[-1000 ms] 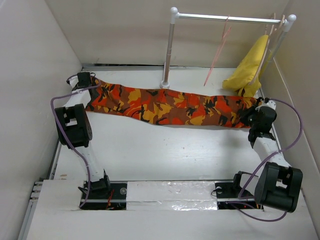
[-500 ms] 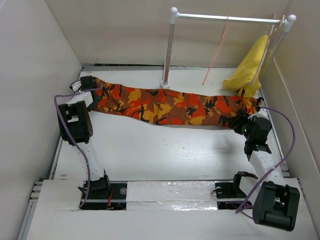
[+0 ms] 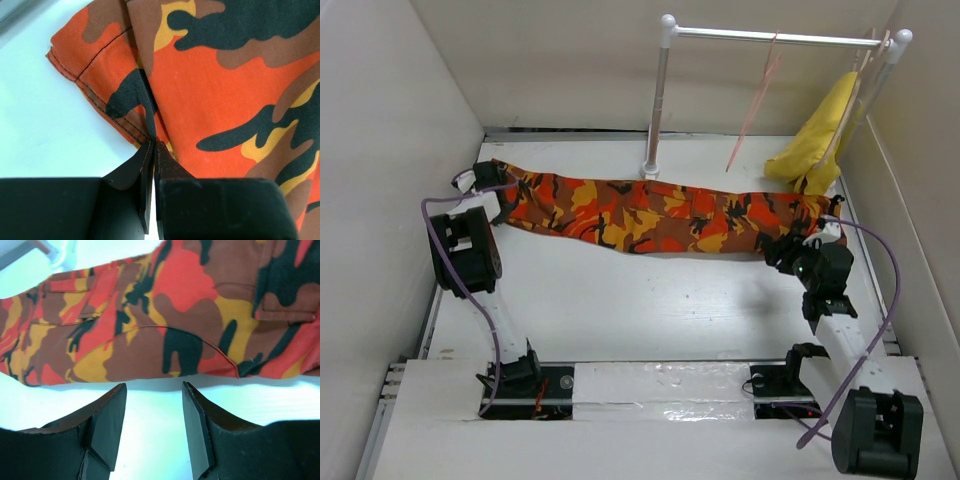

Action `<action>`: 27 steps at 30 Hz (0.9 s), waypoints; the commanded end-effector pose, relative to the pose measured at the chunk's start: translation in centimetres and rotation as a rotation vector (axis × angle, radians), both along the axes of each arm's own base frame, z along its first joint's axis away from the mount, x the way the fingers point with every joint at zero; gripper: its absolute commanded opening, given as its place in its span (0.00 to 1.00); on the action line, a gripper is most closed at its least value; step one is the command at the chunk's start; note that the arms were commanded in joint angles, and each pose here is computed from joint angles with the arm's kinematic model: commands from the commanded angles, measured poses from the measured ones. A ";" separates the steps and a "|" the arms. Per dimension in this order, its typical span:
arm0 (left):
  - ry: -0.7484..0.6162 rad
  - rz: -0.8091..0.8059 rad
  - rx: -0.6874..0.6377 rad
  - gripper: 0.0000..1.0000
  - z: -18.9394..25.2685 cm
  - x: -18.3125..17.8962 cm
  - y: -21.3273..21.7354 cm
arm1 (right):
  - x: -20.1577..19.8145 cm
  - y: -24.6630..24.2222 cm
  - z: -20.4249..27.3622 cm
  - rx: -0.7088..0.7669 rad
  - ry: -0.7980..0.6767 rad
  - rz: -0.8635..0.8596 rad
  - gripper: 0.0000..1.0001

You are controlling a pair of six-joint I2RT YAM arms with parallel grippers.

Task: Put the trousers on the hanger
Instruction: Fold the trousers at the center of the board.

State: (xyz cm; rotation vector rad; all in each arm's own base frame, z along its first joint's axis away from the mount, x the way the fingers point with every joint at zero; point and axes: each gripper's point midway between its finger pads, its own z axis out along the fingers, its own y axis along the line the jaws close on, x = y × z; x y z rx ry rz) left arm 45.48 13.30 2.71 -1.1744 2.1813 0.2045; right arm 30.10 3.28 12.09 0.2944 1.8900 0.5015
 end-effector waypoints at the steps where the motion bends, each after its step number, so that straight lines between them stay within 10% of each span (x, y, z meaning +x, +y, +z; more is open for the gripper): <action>1: 0.162 0.048 0.049 0.00 -0.6 -7.0 1.4 | -0.8 1.3 1.1 -0.024 -0.051 0.059 0.54; 6: 0.153 0.073 0.108 0.01 2.1 -9.6 2.1 | -1.7 3.5 1.1 -0.022 -0.058 0.142 0.54; 11: 0.130 0.054 0.116 0.57 4.5 -9.3 2.1 | -1.7 4.5 2.1 -0.049 -0.088 0.178 0.55; 18: 0.007 0.138 0.161 0.44 6.6 -8.0 3.2 | -2.0 6.3 2.1 -0.074 -0.105 0.247 0.51; 22: -0.006 0.191 0.134 0.38 6.1 -7.1 5.0 | -2.4 7.8 2.1 -0.096 -0.121 0.297 0.13; 27: -0.022 0.214 0.100 0.42 5.3 -6.5 6.8 | -2.6 9.6 2.1 -0.126 -0.139 0.331 0.00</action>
